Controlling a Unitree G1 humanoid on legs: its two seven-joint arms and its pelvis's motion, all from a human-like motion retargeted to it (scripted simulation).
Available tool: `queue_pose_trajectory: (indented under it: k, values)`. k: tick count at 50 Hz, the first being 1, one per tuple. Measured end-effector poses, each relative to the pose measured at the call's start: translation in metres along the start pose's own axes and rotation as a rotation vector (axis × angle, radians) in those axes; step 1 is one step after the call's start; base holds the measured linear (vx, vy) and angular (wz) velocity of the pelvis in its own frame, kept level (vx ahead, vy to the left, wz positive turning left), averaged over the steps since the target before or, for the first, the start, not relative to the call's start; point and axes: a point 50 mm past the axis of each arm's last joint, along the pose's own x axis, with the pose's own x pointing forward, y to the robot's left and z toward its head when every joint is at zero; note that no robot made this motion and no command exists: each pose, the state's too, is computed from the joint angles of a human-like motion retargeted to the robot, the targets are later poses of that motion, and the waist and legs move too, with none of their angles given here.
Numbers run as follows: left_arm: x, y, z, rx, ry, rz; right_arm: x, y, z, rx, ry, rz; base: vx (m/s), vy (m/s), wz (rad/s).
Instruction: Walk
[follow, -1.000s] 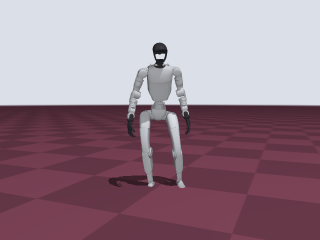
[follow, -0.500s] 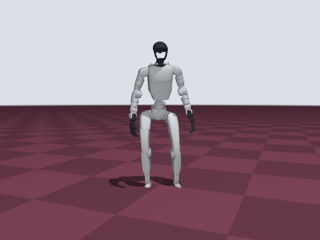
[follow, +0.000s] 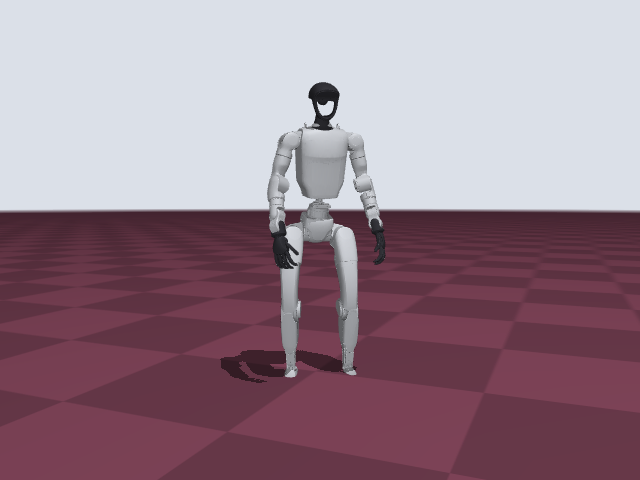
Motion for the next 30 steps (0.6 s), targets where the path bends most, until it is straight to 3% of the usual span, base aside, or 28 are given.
queue_pose_trajectory:
  k: [30]
  values:
    - [-0.001,-0.023,-0.005,0.187,0.017,-0.167,-0.008,0.018,-0.047,-0.034,0.163,0.048,0.02,0.0,0.14]
